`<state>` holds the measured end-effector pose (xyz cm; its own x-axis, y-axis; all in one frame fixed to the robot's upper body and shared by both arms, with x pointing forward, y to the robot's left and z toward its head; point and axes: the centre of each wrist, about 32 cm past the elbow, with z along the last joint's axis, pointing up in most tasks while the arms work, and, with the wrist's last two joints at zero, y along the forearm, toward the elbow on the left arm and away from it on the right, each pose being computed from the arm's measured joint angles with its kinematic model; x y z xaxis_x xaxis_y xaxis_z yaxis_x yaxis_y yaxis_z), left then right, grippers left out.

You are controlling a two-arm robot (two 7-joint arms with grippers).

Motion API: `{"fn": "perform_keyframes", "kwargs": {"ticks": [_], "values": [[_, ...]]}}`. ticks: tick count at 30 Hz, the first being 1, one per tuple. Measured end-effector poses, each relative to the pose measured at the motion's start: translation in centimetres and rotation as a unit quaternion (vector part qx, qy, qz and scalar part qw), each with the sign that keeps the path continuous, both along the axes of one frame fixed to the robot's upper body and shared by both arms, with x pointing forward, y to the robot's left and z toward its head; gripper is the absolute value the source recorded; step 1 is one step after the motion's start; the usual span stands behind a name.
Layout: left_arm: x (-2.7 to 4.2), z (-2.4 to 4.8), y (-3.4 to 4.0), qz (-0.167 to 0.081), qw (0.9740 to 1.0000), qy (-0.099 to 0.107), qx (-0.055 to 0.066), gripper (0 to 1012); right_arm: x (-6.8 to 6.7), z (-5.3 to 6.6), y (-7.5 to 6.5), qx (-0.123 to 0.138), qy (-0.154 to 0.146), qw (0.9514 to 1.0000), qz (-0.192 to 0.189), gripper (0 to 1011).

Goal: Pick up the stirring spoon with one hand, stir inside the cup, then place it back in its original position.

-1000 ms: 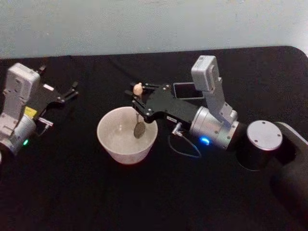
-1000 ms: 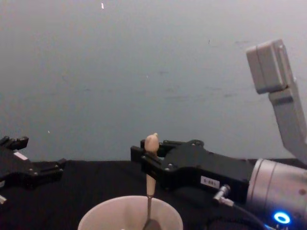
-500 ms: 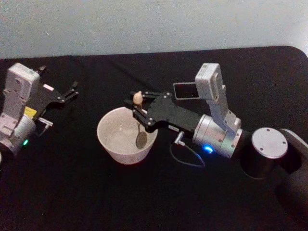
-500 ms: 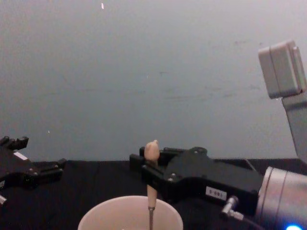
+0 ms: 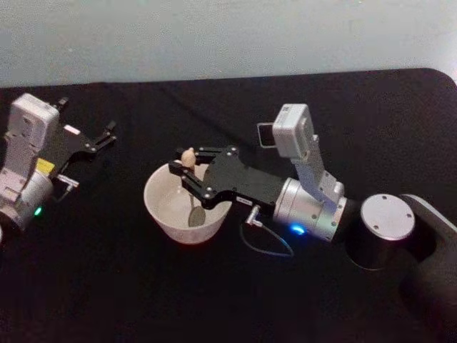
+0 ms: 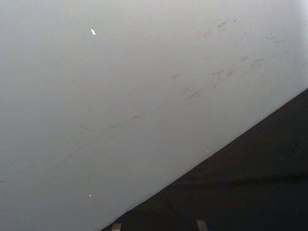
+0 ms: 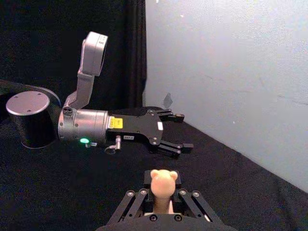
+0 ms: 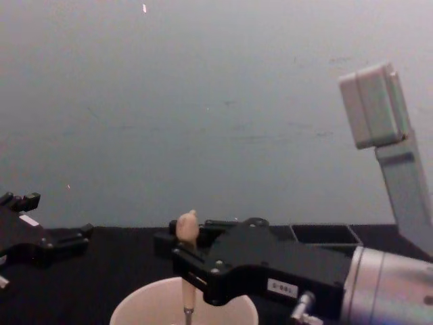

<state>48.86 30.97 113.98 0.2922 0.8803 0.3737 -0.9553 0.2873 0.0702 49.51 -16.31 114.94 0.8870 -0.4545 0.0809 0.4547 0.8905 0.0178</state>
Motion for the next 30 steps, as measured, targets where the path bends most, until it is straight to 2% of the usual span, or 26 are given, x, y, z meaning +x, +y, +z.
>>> {"fn": "perform_keyframes", "kwargs": {"ticks": [15, 30], "values": [[0.0, 0.0, 0.0, 0.0, 1.0, 0.0, 0.0, 1002, 1.5, -0.1, 1.5, 0.0, -0.005, 1.0, -0.008, 211], [0.0, 0.0, 0.0, 0.0, 1.0, 0.0, 0.0, 1001, 2.6, 0.0, 0.8, 0.002, -0.007, 0.9994, -0.034, 211]]}}
